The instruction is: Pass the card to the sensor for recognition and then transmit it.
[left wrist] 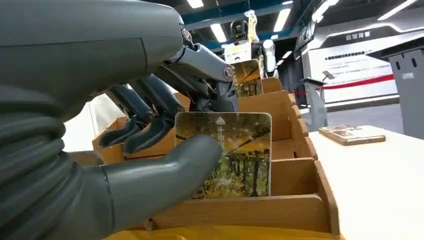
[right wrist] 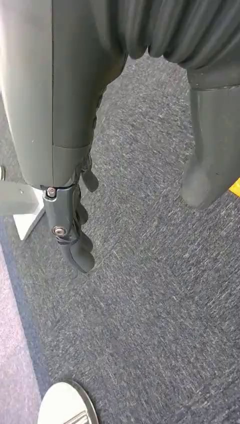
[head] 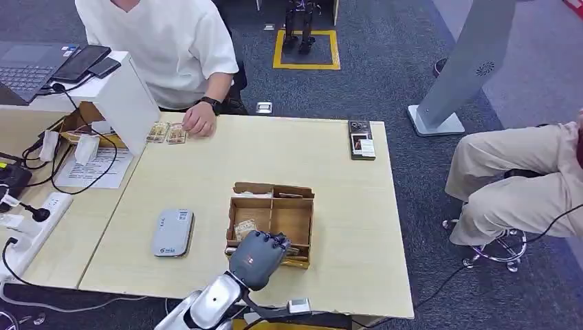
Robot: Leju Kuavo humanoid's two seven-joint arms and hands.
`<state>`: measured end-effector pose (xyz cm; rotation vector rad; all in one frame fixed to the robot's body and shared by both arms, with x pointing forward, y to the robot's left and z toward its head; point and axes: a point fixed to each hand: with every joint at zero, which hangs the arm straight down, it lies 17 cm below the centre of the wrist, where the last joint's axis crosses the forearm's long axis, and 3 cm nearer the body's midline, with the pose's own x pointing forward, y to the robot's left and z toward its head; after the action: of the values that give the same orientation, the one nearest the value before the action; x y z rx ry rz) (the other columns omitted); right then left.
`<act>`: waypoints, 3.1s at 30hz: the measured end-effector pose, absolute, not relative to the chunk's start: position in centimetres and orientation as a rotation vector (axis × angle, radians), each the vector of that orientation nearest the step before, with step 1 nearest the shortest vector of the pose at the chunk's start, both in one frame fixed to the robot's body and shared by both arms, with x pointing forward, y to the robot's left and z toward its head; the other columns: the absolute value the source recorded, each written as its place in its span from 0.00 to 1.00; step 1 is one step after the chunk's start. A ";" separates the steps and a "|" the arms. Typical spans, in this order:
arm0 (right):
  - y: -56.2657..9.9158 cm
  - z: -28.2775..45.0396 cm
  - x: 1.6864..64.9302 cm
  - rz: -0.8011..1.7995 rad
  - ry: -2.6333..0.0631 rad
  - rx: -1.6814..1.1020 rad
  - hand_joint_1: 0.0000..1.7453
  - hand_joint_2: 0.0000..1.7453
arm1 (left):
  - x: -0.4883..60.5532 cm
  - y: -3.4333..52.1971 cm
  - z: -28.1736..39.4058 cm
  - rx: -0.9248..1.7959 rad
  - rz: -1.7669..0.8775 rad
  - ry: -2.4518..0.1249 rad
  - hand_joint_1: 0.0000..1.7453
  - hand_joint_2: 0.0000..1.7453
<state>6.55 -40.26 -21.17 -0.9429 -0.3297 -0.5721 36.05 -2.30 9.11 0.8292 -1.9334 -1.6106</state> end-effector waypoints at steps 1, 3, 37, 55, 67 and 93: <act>-40.3 -21.2 6.6 -0.572 -0.330 -0.943 0.00 1.00 | 36.0 -2.3 9.1 0.828 -1.611 -1.934 1.00 1.00; -40.3 -21.2 6.6 -0.571 -0.330 -0.943 0.00 1.00 | 36.0 -2.3 9.1 0.827 -1.611 -1.935 1.00 1.00; -39.7 -21.3 6.1 -0.588 -0.320 -0.937 0.00 1.00 | 33.2 1.7 25.9 0.443 -0.545 -2.447 1.00 1.00; -39.6 -21.1 6.6 -0.535 -0.334 -0.938 0.00 1.00 | 43.9 13.1 24.7 0.628 -0.179 -2.126 1.00 1.00; -39.5 -21.3 7.5 -0.507 -0.349 -0.923 0.00 1.00 | 48.1 18.9 21.5 0.829 -0.199 -1.959 1.00 1.00; -39.2 -21.5 7.8 -0.509 -0.344 -0.909 0.00 1.00 | 49.1 19.9 20.4 0.922 -0.238 -1.917 0.00 1.00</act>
<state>7.77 -39.22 -21.52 -0.9088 -0.3441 -0.5089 49.15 19.92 20.43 0.9224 -1.9169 -0.2377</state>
